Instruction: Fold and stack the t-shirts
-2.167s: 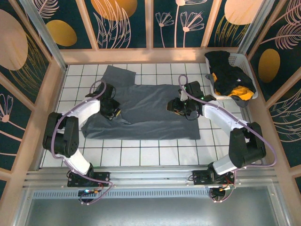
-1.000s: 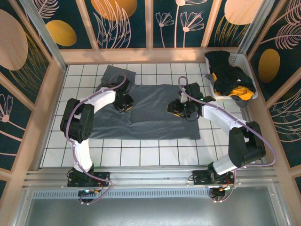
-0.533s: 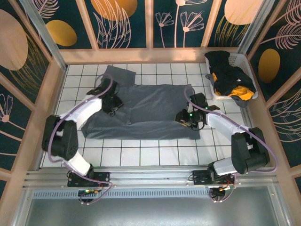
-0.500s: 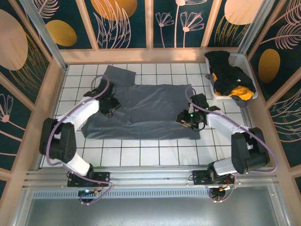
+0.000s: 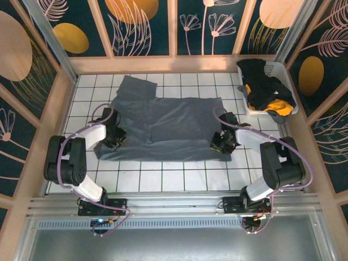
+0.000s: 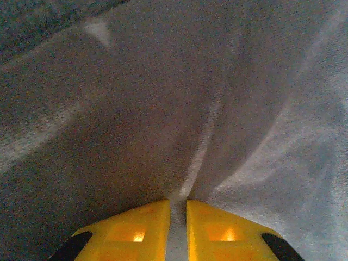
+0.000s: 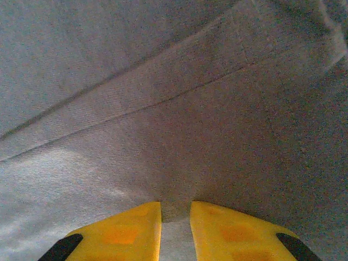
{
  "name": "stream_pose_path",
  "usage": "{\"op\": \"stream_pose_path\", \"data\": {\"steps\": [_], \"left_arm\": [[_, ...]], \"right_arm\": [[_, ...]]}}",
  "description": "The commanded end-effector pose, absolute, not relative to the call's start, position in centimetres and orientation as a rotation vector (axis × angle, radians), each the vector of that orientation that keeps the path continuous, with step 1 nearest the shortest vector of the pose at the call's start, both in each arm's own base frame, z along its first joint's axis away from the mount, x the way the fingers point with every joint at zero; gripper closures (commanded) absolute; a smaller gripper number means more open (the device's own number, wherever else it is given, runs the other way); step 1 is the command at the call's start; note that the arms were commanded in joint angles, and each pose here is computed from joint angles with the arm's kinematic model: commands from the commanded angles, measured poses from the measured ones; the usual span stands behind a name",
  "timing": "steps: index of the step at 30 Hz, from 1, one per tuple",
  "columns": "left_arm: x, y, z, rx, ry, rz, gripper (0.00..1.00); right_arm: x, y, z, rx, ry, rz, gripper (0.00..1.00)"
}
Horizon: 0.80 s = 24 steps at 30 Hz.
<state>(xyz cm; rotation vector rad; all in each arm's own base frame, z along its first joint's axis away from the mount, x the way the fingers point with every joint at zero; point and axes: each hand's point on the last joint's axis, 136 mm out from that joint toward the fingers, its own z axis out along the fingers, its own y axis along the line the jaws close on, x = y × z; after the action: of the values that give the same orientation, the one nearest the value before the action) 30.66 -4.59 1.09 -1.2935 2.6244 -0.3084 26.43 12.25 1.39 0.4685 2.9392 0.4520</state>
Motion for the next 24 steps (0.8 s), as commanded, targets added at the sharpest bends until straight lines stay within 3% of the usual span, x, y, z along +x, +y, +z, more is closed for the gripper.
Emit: {"op": "stream_pose_path", "data": {"steps": [1, 6, 13, 17, 20, 24], "left_arm": [[24.5, -2.8, -1.2, -1.428, 2.708, -0.107, 0.83], [21.4, -1.8, -1.5, -1.470, 2.721, -0.049, 0.84], [20.9, 0.0, -0.4, -1.480, 2.691, 0.045, 0.84], [23.8, 0.5, 2.9, -1.482, 2.582, 0.015, 0.84], [29.0, 0.6, 7.3, -1.469, 2.439, -0.075, 0.78], [37.6, 0.0, 11.0, -1.405, 2.334, -0.198, 0.70]], "right_arm": [[21.0, 10.5, -0.6, 0.513, 3.133, 0.239, 0.76], [17.9, 11.5, -0.4, 0.450, 3.246, 0.217, 0.75], [15.5, 13.5, 0.6, 0.504, 3.309, 0.377, 0.74], [20.8, 13.8, 3.5, 0.478, 3.161, 0.353, 0.68], [26.4, 14.0, 6.3, 0.442, 3.020, 0.344, 0.60], [33.5, 14.3, 8.4, 0.451, 2.844, 0.446, 0.60]]}}
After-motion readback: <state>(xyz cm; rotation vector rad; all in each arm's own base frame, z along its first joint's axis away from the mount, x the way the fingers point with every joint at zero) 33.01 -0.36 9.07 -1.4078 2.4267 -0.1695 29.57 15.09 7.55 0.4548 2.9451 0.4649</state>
